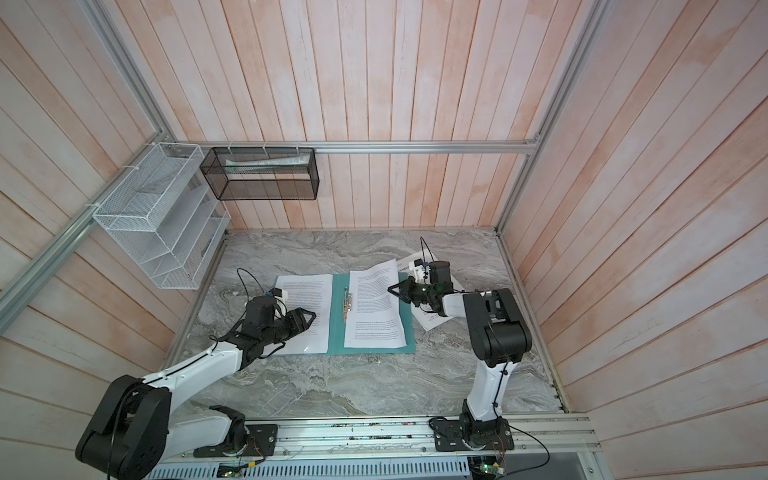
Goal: Put the files into the folder
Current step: 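Lower the held sheets onto the clip prongs and press them flat with the right gripper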
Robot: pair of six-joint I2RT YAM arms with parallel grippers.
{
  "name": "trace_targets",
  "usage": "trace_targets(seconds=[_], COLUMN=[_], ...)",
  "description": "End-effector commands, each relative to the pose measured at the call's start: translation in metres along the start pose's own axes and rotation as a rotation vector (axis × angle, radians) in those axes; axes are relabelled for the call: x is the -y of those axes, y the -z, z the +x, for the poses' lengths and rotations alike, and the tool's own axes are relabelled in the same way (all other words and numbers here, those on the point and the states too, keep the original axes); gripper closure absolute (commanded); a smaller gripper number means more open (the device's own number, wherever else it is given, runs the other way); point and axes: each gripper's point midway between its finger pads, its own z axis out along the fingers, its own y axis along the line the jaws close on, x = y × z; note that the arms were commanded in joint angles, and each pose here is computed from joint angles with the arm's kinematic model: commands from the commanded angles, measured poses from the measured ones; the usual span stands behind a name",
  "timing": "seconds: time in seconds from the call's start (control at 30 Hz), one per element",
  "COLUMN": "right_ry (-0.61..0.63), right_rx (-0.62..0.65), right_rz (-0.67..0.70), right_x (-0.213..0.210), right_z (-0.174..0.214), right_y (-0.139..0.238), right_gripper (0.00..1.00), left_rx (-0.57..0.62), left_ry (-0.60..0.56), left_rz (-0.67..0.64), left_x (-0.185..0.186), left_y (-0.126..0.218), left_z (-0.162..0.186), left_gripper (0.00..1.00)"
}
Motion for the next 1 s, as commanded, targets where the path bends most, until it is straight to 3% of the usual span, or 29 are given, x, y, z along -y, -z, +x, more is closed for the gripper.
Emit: trace_targets(seconds=[0.0, 0.3, 0.97], right_ry=[0.035, 0.126, 0.124], right_rx=[-0.021, -0.031, -0.144], right_rz=[0.004, -0.027, -0.041], right_x=[-0.002, -0.004, 0.005], right_z=[0.004, -0.001, 0.007], right_y=[0.007, 0.026, 0.002], right_gripper=[1.00, 1.00, 1.00], left_rx=[-0.008, -0.018, -0.026], left_ry=[0.001, 0.008, 0.014], left_rz=[-0.012, -0.016, -0.025], left_x=[-0.005, -0.008, -0.011], left_y=[0.000, -0.001, -0.004], left_z=[0.004, 0.008, 0.010], left_gripper=[0.35, 0.35, 0.36])
